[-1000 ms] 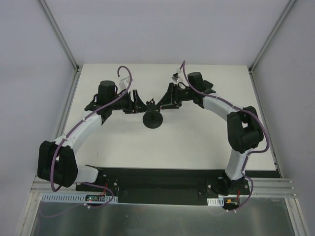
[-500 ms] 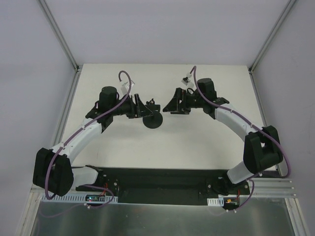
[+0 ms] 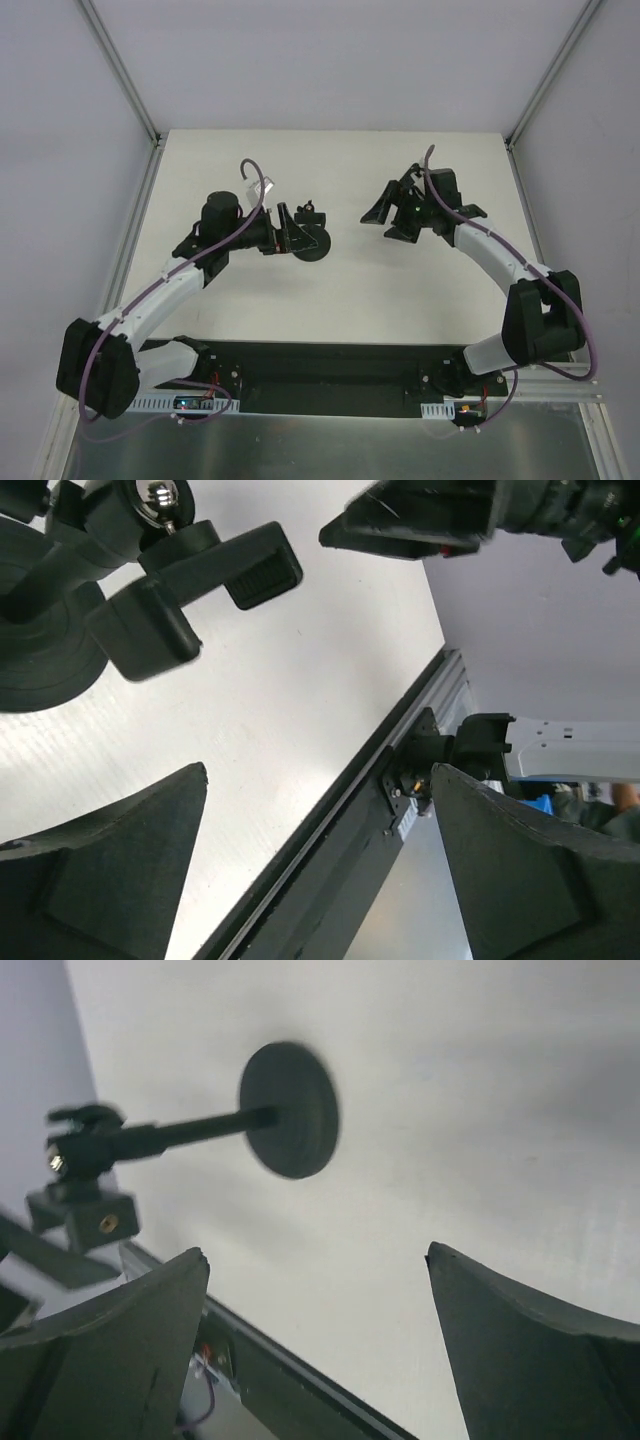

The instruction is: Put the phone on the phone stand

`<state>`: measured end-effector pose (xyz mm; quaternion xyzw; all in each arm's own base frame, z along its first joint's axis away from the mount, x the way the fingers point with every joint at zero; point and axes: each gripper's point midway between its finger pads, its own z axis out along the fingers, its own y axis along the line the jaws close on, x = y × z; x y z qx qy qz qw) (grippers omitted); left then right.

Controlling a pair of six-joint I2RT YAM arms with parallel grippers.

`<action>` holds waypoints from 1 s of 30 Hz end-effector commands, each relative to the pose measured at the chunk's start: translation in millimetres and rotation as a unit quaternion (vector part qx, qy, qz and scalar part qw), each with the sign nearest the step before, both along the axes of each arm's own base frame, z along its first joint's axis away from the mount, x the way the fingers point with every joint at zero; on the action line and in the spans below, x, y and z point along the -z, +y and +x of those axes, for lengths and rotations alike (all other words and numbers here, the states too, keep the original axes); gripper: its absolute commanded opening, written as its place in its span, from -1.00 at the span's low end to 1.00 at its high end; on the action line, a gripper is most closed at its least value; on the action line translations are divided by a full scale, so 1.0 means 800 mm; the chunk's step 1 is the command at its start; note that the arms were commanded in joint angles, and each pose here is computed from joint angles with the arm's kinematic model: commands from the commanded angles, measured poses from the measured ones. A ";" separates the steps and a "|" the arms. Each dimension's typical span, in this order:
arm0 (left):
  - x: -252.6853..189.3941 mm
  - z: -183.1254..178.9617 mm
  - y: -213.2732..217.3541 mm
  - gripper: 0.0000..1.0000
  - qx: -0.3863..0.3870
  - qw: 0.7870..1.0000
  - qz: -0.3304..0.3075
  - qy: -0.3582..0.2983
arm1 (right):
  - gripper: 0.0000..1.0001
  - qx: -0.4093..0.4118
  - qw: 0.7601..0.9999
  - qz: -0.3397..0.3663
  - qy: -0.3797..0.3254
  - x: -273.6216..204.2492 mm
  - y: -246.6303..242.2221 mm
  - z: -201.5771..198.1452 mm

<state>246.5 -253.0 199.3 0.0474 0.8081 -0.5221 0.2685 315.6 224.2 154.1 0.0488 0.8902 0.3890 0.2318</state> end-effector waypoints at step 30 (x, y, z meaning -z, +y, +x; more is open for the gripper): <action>-0.050 0.040 0.006 0.49 -0.039 0.998 0.014 -0.056 | 0.93 0.066 0.943 -0.310 0.101 0.096 -0.167 0.223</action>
